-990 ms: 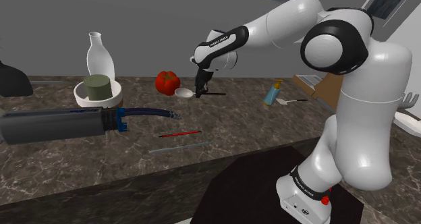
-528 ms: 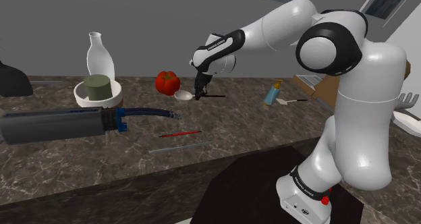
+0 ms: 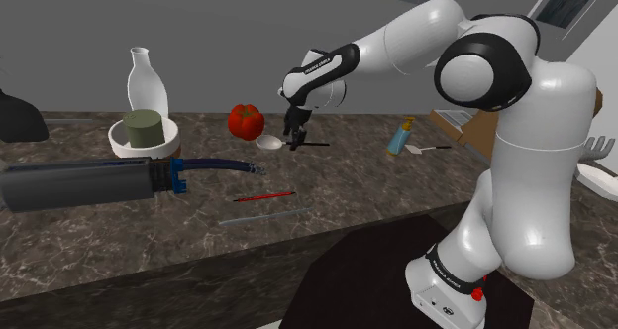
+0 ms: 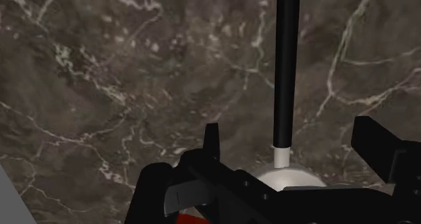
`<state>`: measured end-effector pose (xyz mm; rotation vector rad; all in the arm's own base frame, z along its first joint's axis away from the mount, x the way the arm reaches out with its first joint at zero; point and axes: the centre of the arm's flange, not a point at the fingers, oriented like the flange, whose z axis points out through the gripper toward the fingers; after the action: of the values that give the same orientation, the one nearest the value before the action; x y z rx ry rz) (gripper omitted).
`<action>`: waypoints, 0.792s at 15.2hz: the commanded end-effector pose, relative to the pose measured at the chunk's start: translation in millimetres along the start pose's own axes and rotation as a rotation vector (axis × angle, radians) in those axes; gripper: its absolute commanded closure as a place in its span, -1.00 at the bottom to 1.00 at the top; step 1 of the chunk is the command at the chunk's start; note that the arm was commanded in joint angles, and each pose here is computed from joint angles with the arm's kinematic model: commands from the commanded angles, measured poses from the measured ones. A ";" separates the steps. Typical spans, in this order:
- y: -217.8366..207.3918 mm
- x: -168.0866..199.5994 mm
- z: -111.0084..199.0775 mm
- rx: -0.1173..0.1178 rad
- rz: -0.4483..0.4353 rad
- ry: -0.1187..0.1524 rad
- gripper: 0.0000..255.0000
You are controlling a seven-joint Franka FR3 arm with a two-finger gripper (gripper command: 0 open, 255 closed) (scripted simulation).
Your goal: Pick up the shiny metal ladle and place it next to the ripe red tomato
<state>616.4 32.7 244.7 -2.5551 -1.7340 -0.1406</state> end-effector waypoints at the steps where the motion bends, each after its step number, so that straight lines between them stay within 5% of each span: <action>1: 0.0 0.0 0.0 0.000 0.000 0.000 -1.00; 5: 0.0 0.0 -50.0 0.000 0.000 0.000 -1.00; 12: 0.0 0.0 -50.0 0.000 0.000 0.000 -1.00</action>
<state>614.1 28.1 294.4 -2.5551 -1.7340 -0.1407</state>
